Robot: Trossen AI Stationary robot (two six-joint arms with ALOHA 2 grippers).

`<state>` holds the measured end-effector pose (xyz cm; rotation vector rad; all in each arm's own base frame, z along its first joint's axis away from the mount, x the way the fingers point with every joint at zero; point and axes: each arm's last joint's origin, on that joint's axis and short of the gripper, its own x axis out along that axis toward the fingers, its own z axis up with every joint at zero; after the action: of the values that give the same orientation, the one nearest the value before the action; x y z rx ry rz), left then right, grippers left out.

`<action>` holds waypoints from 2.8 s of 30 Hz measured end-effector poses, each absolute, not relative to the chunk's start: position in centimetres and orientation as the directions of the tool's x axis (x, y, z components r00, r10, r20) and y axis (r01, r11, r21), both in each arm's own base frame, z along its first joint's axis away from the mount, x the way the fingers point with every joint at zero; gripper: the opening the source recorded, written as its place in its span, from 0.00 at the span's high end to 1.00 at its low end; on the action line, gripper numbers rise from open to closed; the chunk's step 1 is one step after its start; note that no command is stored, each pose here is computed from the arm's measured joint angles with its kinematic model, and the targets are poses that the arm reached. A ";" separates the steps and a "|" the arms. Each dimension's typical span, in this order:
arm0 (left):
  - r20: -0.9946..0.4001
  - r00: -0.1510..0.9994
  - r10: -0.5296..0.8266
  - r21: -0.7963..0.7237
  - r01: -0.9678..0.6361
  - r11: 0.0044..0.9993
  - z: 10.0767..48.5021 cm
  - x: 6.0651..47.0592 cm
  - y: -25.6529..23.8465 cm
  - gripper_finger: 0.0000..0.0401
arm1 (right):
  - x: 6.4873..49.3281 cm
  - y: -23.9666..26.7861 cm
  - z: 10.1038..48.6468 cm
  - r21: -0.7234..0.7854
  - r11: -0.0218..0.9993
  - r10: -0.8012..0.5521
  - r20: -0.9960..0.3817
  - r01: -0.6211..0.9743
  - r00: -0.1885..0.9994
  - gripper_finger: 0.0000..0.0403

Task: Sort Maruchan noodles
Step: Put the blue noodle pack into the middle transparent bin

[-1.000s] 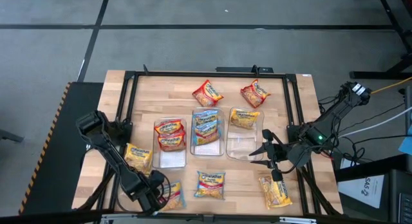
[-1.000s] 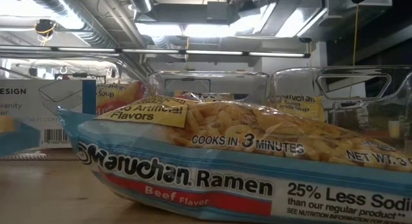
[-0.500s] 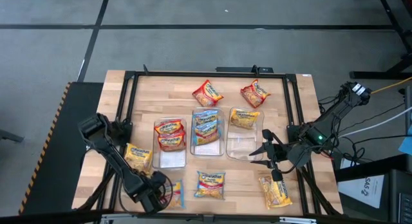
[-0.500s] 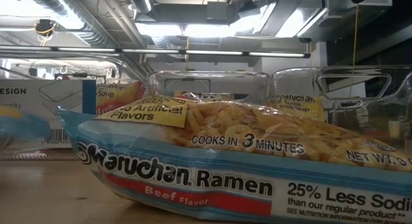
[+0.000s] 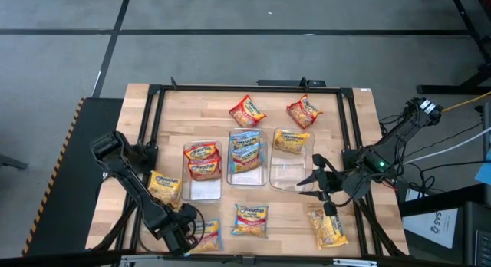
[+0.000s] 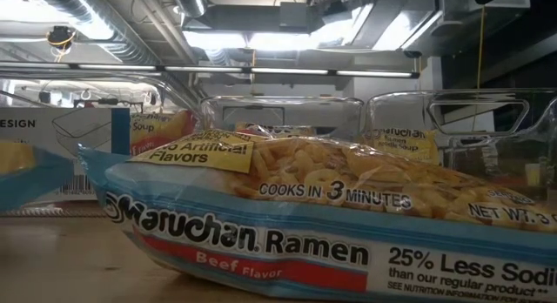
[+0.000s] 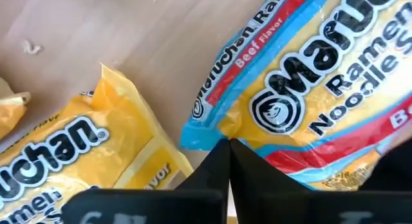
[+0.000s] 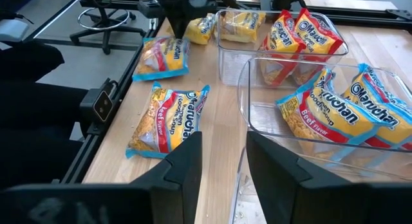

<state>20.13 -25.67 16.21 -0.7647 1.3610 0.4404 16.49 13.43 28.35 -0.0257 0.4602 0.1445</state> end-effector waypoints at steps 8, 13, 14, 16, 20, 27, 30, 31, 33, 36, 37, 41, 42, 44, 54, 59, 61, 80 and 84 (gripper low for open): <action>-0.958 0.236 -0.165 -0.284 -0.678 0.678 17.9 19.9 -25.3 1.00 | 16.5 13.4 28.3 0.006 0.990 0.131 -0.444 -0.143 0.886 0.69; -0.948 0.255 -0.192 -0.317 -0.670 0.671 19.1 19.7 -25.0 1.00 | 16.5 13.4 28.3 0.006 0.990 0.130 -0.444 -0.143 0.886 0.69; -0.945 0.261 -0.199 -0.326 -0.669 0.669 19.4 19.7 -25.0 1.00 | 16.5 13.4 28.3 0.005 0.990 0.128 -0.444 -0.140 0.887 0.69; -0.937 0.274 -0.217 -0.348 -0.663 0.663 20.1 19.5 -24.8 1.00 | 16.5 13.4 28.3 0.004 0.990 0.126 -0.444 -0.138 0.887 0.69; -0.906 0.347 -0.243 -0.416 -0.619 0.666 22.2 19.1 -24.1 1.00 | 16.5 13.4 28.3 0.000 0.990 0.123 -0.447 -0.138 0.886 0.69; -0.772 0.616 -0.155 -0.518 -0.471 0.714 26.6 18.4 -21.9 1.00 | 16.4 13.3 28.1 -0.022 0.992 0.097 -0.458 -0.121 0.884 0.69; -0.708 0.696 -0.122 -0.531 -0.410 0.742 28.2 18.0 -21.0 1.00 | 16.4 13.2 28.0 -0.030 0.992 0.091 -0.471 -0.119 0.877 0.69; -0.694 0.708 -0.132 -0.543 -0.394 0.741 28.6 17.9 -20.8 1.00 | 16.3 13.2 28.0 -0.031 0.992 0.089 -0.474 -0.118 0.876 0.69; -0.686 0.706 -0.177 -0.577 -0.379 0.723 29.2 17.7 -20.7 1.00 | 16.3 13.2 27.9 -0.031 0.993 0.089 -0.476 -0.118 0.875 0.69; -0.705 0.675 -0.219 -0.592 -0.390 0.705 29.0 17.7 -20.9 1.00 | 16.3 13.2 27.9 -0.030 0.993 0.089 -0.476 -0.117 0.875 0.69; -0.715 0.661 -0.228 -0.588 -0.393 0.707 28.8 17.8 -21.1 1.00 | 16.3 13.2 27.9 -0.030 0.993 0.089 -0.475 -0.117 0.875 0.69; -0.767 0.596 -0.238 -0.547 -0.412 0.729 27.1 18.3 -22.1 0.99 | 16.3 13.2 27.9 -0.031 0.993 0.085 -0.474 -0.113 0.877 0.69; -0.780 0.577 -0.242 -0.542 -0.429 0.722 26.6 18.5 -22.4 0.97 | 16.3 13.2 27.9 -0.031 0.993 0.084 -0.474 -0.112 0.877 0.69; -0.810 0.528 -0.255 -0.536 -0.490 0.687 25.7 18.8 -22.8 0.94 | 16.3 13.2 27.9 -0.031 0.993 0.084 -0.474 -0.112 0.877 0.69; -0.915 0.360 -0.182 -0.388 -0.660 0.643 19.3 20.6 -25.2 0.66 | 16.3 13.2 27.9 -0.030 0.993 0.086 -0.475 -0.113 0.876 0.69; -0.921 0.350 -0.172 -0.376 -0.682 0.627 17.2 21.3 -26.1 0.57 | 16.3 13.2 27.9 -0.029 0.993 0.086 -0.474 -0.113 0.876 0.69; -0.922 0.351 -0.164 -0.372 -0.685 0.627 16.5 21.5 -26.3 0.55 | 16.3 13.2 27.9 -0.029 0.993 0.086 -0.475 -0.113 0.876 0.69; -0.923 0.342 -0.177 -0.367 -0.643 0.672 17.3 21.7 -25.5 0.98 | 17.4 14.2 26.3 -0.087 0.990 0.053 -0.529 -0.116 0.847 0.69; -0.911 0.363 -0.196 -0.395 -0.630 0.668 18.2 21.6 -25.3 1.00 | 17.3 14.0 26.6 -0.080 0.990 0.056 -0.516 -0.113 0.855 0.69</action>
<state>21.64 -25.33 18.24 -0.8345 1.1974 0.3257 17.30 14.04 26.56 -0.1084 0.5385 0.0891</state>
